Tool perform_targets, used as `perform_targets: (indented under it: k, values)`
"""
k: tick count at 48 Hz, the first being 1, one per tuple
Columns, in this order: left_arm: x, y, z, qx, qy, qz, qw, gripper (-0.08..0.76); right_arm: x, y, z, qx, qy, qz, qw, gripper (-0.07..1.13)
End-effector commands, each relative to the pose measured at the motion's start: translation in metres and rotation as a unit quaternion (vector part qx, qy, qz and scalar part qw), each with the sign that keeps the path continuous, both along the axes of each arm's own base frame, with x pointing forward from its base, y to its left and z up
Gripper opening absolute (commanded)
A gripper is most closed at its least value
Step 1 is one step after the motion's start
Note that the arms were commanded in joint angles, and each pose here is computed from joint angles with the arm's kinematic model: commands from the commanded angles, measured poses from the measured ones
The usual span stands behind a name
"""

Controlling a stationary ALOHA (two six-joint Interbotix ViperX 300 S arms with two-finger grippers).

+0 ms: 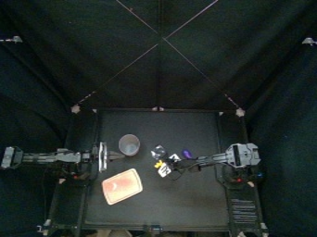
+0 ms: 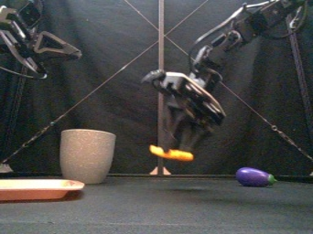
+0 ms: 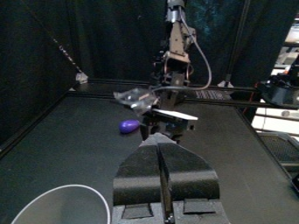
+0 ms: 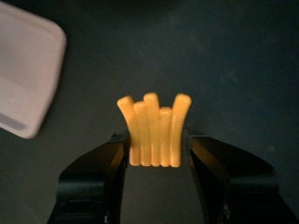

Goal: Pick the fries then place it in the grey bowl
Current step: Place fries in the grey bowl

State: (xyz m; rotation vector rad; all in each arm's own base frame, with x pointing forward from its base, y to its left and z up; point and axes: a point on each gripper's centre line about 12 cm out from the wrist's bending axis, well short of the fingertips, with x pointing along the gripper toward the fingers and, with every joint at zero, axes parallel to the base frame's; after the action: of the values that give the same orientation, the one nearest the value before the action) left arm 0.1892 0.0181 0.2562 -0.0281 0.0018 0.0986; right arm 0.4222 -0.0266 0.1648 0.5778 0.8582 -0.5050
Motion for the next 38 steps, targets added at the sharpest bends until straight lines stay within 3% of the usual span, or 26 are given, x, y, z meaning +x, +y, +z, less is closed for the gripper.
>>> perform_targets:
  k: [1,10,18,31,38]
  values:
    - [0.002,0.001,0.007,-0.001,-0.012,0.002,1.000,0.017,0.021,-0.022,0.059,-0.018,-0.098,-0.005,0.995,0.55]
    - [0.002,0.001,0.010,0.002,-0.020,0.003,1.000,0.017,0.071,-0.056,0.110,-0.039,-0.280,0.033,0.959,0.55]
    - [0.002,0.001,0.016,0.006,-0.038,0.002,0.999,0.017,0.097,-0.081,0.102,-0.062,-0.349,0.077,0.932,0.55]
    - [0.001,0.001,0.017,0.006,-0.048,0.004,0.999,0.017,0.112,-0.098,0.067,-0.066,-0.326,0.074,0.940,0.56]
    - [0.001,0.001,0.018,0.006,-0.054,0.003,0.999,0.017,0.115,-0.107,0.062,-0.073,-0.310,0.063,0.946,0.67]
